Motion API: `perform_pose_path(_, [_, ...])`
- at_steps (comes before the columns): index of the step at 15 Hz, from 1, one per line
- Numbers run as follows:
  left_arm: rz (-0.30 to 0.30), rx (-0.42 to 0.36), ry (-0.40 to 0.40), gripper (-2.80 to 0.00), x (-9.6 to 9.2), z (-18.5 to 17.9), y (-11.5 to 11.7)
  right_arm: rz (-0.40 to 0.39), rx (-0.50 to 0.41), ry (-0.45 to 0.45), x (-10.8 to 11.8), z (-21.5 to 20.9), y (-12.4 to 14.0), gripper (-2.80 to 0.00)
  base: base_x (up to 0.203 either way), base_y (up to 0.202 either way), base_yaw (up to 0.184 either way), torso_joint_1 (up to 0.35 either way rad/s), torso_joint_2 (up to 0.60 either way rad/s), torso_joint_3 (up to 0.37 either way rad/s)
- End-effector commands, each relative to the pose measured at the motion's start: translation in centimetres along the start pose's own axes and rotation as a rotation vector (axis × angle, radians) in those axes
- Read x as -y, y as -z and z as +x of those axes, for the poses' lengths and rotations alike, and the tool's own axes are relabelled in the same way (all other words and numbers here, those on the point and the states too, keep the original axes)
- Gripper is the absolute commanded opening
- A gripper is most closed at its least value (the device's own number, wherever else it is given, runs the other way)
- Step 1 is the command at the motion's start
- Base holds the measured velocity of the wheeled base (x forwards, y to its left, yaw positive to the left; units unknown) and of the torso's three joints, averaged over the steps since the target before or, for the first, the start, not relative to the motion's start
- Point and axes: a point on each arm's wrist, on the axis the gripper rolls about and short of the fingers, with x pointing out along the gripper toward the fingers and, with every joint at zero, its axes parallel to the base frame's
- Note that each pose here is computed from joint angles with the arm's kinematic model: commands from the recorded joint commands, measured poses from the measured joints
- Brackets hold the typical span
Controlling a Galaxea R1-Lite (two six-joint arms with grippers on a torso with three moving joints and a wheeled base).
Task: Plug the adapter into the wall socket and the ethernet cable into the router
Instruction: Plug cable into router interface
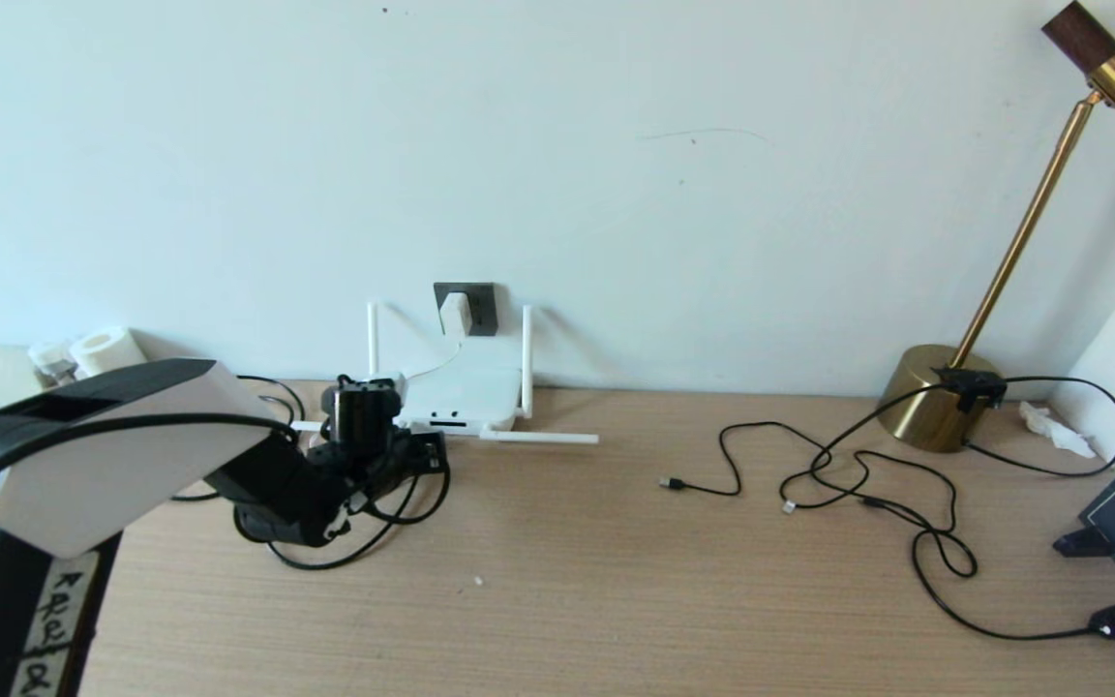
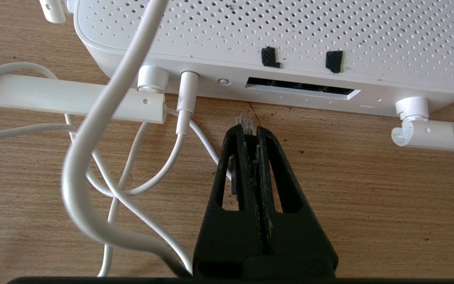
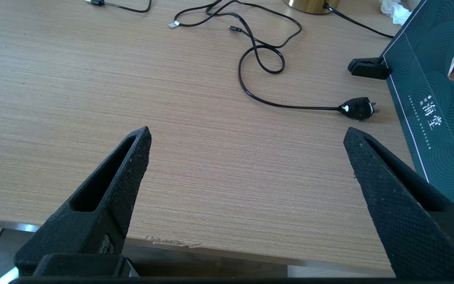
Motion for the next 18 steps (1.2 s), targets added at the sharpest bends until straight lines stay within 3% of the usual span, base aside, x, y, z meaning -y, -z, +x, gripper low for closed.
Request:
perform_pose_path(1, [-0.004,0.024,0.003,-2.80,0.1,-0.5,-0.7,-0.001,-0.002,-0.001,0.0,0.0,0.0,0.00,0.000,0.000,0.000,0.000,0.00,0.000])
perform_pose_path(10, [-0.016,0.051,0.032,-2.80,0.7,-3.9,-2.0,-0.001,-0.002,-0.001,0.0,0.0,0.0,0.00,0.000,0.000,0.000,0.000,0.00,0.000])
perform_pose_path(13, [-0.018,0.103,0.047,-2.80,0.8,-2.7,-0.4,-0.001,-0.002,-0.001,0.0,0.0,0.0,0.00,0.000,0.000,0.000,0.000,0.00,0.000])
perform_pose_path(18, [-0.020,0.099,0.051,-2.80,0.9,-2.0,0.7,-0.001,-0.002,-0.001,0.0,0.0,0.0,0.00,0.000,0.000,0.000,0.000,0.00,0.000])
